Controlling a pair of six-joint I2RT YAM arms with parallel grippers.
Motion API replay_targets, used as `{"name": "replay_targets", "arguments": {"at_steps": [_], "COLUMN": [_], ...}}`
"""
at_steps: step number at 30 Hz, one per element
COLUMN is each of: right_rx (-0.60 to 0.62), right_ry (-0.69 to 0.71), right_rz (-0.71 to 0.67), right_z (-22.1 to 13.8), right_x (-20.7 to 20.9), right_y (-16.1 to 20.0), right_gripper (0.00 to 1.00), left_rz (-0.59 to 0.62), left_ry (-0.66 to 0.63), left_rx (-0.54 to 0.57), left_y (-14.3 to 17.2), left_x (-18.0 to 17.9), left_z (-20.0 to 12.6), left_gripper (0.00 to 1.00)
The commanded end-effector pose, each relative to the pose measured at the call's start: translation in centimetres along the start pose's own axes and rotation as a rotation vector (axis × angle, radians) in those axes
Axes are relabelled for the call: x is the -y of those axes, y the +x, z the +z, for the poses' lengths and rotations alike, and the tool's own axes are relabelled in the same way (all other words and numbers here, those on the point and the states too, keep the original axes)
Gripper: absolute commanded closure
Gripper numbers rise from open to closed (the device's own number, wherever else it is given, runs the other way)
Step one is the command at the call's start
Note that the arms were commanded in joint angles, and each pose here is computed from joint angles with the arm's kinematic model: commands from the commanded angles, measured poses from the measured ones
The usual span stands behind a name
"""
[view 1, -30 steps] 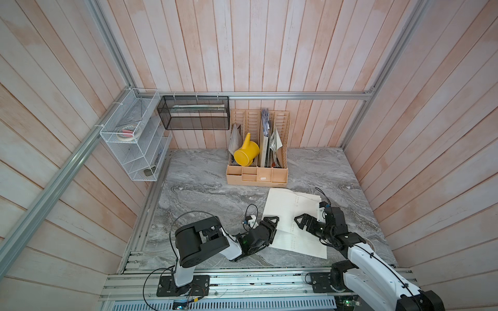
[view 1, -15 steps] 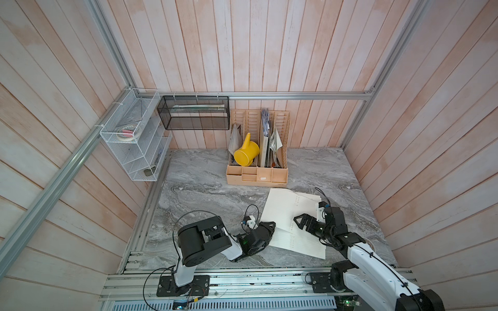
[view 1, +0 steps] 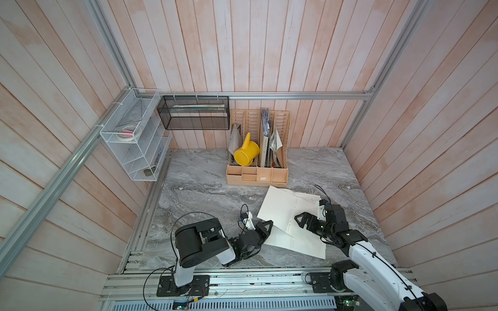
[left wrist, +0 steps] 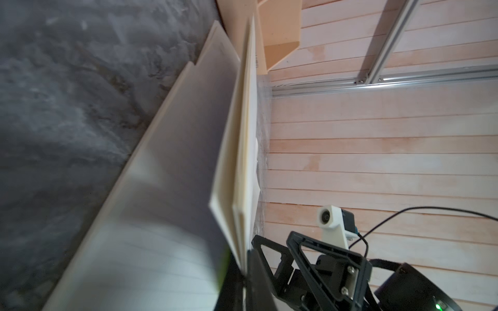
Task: Close the notebook
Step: Close the notebook at the center of the board.
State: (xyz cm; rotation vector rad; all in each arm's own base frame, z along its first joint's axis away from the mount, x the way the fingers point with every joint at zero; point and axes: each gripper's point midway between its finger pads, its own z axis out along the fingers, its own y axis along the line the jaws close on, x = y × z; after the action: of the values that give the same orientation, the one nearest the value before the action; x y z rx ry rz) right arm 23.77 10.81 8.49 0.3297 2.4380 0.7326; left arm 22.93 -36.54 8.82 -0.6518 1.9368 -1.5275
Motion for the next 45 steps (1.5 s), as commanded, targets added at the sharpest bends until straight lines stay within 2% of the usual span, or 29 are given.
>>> {"name": "replay_targets", "arguments": {"at_steps": [1, 4, 9, 15, 20, 25, 30, 33, 38, 41, 45], "right_rx": [0.034, 0.050, 0.063, 0.039, 0.012, -0.012, -0.039, -0.064, -0.158, -0.203, -0.240], "right_ry": [0.011, -0.016, -0.060, -0.115, -0.205, -0.278, -0.357, -0.423, -0.543, -0.614, -0.637], "right_rz": [-0.054, -0.064, -0.077, -0.085, -0.114, -0.126, -0.139, -0.160, -0.185, -0.192, -0.203], "right_z": [-1.0, -1.1, -0.7, 0.8, 1.4, 2.0, 3.0, 3.8, 6.0, 7.0, 8.1], "right_x": [-1.5, -2.9, -5.0, -7.1, -9.8, -11.9, -14.5, -16.9, -21.2, -23.5, -25.2], "right_y": [-2.1, -3.2, -4.0, -3.0, -2.1, -1.7, -1.4, -1.3, 0.3, 1.4, 2.9], "right_gripper": [0.02, 0.02, 0.02, 0.02, 0.02, 0.02, 0.02, 0.02, 0.02, 0.02, 0.02], "left_rz": [0.086, 0.114, 0.160, 0.321, 0.326, 0.380, 0.361, 0.386, 0.417, 0.428, 0.436], "left_ry": [0.178, 0.181, 0.074, -0.112, -0.242, -0.362, -0.456, -0.491, -0.590, -0.628, -0.668], "left_rx": [0.003, -0.003, -0.005, 0.123, 0.243, 0.347, 0.398, 0.413, 0.465, 0.486, 0.531], "left_y": [-0.2, -0.4, -0.9, -3.9, -7.2, -10.2, -12.3, -13.4, -15.4, -16.1, -16.9], "left_x": [5.3, 6.0, 4.7, 4.4, 2.6, 1.8, 0.6, 1.1, 1.1, 0.8, 0.3], "left_z": [-1.3, -2.5, -4.9, -8.2, -11.0, -14.0, -17.3, -19.0, -22.0, -23.0, -23.9], "left_gripper": [1.00, 1.00, 1.00, 1.00, 1.00, 1.00, 1.00, 1.00, 1.00, 1.00, 1.00]}}
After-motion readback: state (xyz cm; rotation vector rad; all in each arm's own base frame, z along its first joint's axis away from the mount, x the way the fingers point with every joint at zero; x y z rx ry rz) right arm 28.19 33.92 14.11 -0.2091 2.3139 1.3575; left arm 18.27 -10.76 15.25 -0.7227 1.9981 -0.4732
